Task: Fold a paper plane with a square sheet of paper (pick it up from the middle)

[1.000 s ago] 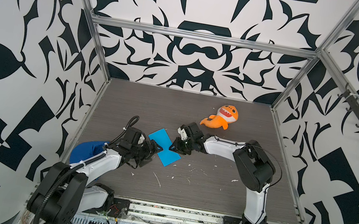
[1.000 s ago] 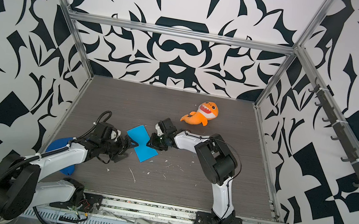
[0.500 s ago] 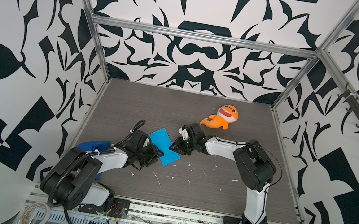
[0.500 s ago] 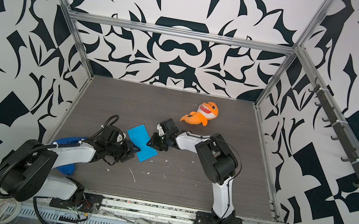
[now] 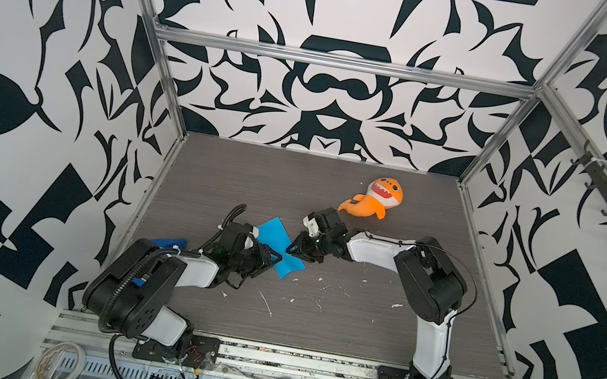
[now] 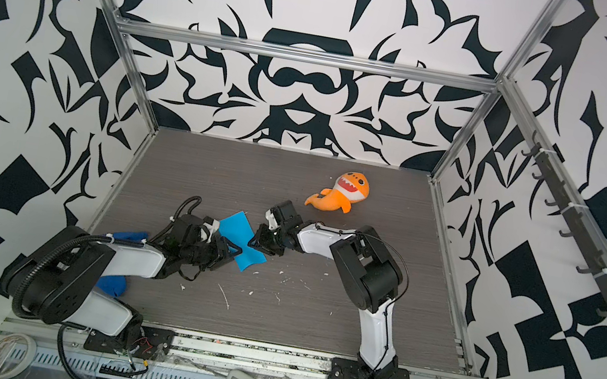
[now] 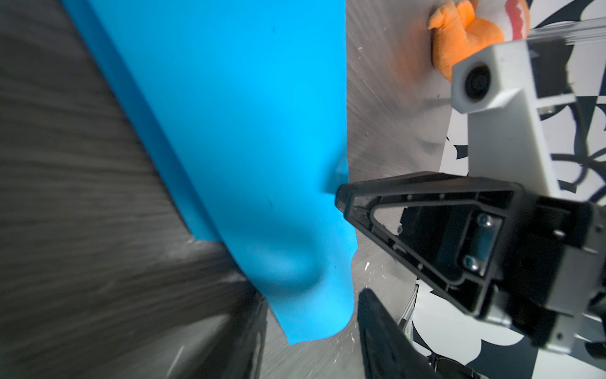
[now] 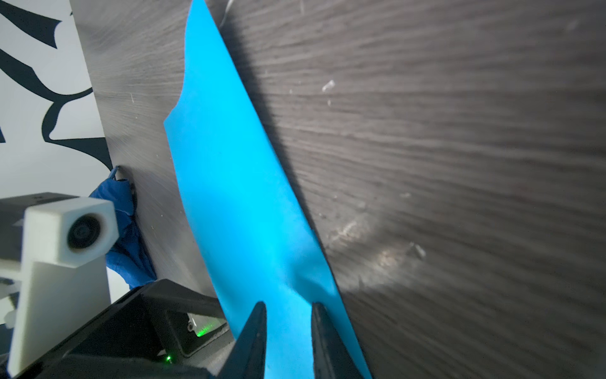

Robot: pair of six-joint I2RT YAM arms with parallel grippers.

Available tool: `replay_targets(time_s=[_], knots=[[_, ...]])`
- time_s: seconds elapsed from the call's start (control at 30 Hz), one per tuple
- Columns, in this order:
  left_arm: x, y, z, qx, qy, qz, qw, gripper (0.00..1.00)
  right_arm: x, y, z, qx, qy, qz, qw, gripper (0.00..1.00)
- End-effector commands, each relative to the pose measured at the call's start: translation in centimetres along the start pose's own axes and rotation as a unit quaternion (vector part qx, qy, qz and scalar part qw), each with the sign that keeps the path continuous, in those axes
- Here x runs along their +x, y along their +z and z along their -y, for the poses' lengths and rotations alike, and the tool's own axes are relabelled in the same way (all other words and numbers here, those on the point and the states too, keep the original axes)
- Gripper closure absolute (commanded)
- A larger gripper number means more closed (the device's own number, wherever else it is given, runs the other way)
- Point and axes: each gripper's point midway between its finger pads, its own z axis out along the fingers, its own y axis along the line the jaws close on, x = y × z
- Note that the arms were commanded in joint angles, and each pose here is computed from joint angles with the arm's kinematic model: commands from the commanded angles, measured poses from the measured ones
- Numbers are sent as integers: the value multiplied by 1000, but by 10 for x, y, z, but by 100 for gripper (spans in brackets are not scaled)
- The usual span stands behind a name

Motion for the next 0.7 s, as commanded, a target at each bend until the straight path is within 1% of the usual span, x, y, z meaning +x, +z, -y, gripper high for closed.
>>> replay_targets(time_s=[0.0,0.2,0.37,0.47,0.67], knots=[[4,-3,-16,-23,19,12,1000,50,9,6,23,31,21,-13,999,71],[-11,-8,-14,-37,51,42,997,48,10,7,25,32,22,-15,999,71],[-21,-8,-14,-35,53,50,997,49,10,7,25,30,21,-16,999,71],[-22,-5,-13,-29,46,45,998,52,11,7,25,30,21,-16,999,71],[-18,1,-3,8,23,26,999,63,10,6,23,26,19,-15,999,71]])
